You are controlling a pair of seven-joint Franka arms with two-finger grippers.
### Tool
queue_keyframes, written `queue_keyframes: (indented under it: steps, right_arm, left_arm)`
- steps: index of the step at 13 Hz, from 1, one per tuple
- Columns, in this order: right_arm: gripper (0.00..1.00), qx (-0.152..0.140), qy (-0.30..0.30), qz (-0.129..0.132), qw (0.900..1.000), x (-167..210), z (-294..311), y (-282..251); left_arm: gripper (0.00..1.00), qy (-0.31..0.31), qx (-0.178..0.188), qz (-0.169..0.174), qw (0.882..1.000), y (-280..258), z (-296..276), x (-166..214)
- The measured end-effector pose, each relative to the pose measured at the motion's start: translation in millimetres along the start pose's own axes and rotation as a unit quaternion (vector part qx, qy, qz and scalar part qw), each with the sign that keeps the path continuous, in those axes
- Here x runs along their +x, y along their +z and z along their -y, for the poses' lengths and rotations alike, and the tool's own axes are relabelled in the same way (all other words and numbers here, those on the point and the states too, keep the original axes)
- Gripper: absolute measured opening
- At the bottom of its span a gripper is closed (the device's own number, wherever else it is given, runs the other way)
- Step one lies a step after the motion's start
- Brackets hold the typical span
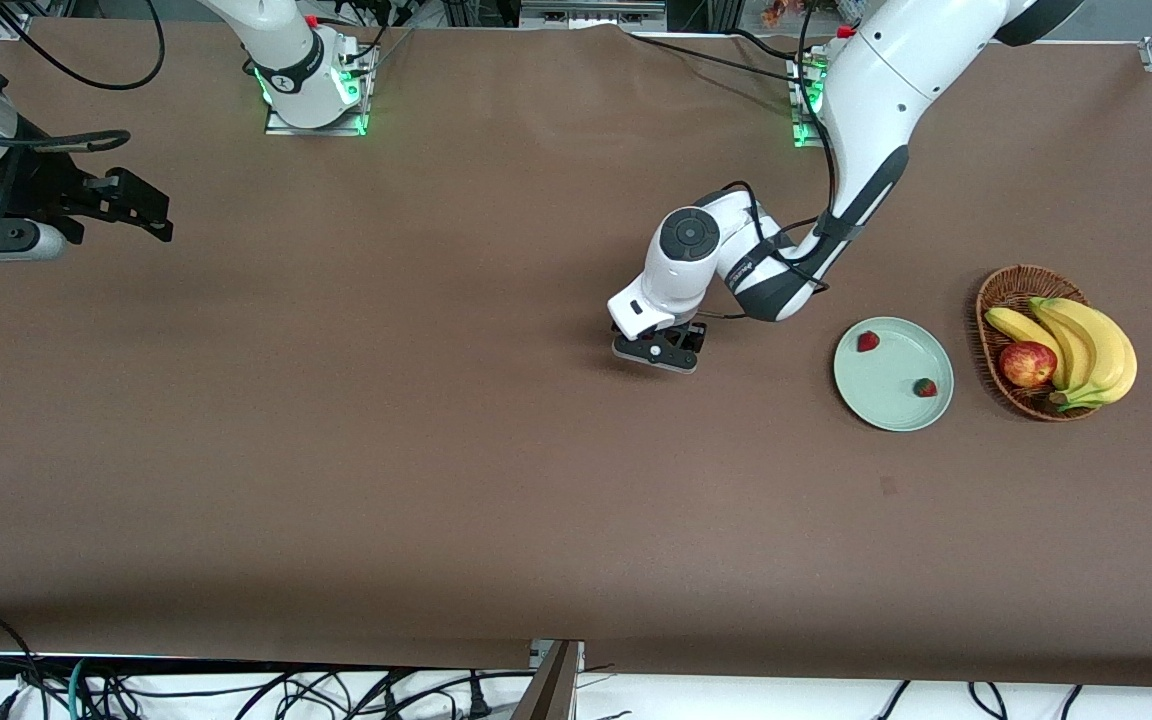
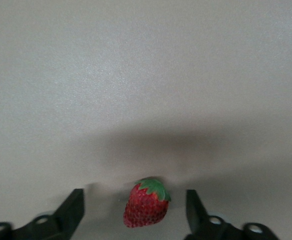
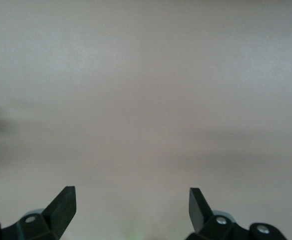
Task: Collect all strawberries into plate
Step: 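Carry the strawberry with the left gripper over the green plate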
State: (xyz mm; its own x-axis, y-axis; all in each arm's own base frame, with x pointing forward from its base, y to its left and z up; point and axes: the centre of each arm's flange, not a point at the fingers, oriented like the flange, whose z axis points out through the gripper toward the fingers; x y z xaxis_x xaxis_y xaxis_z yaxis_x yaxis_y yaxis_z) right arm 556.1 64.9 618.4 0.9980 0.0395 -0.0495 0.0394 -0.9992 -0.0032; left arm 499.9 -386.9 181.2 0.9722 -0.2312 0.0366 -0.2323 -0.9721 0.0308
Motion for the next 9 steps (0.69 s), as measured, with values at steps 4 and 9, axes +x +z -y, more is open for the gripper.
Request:
queue_keyframes:
  steps: [4, 9]
  right_arm:
    - [1.00, 0.000, -0.001, -0.002, 1.000, 0.1, 1.2, -2.2]
    - [1.00, -0.001, -0.002, 0.003, 1.000, 3.5, 2.3, 3.9]
  left_arm:
    - [0.70, 0.000, 0.000, 0.002, 1.000, 1.9, 0.1, -0.6]
    - [0.33, -0.002, 0.000, 0.001, 1.000, 2.0, 1.2, 0.4]
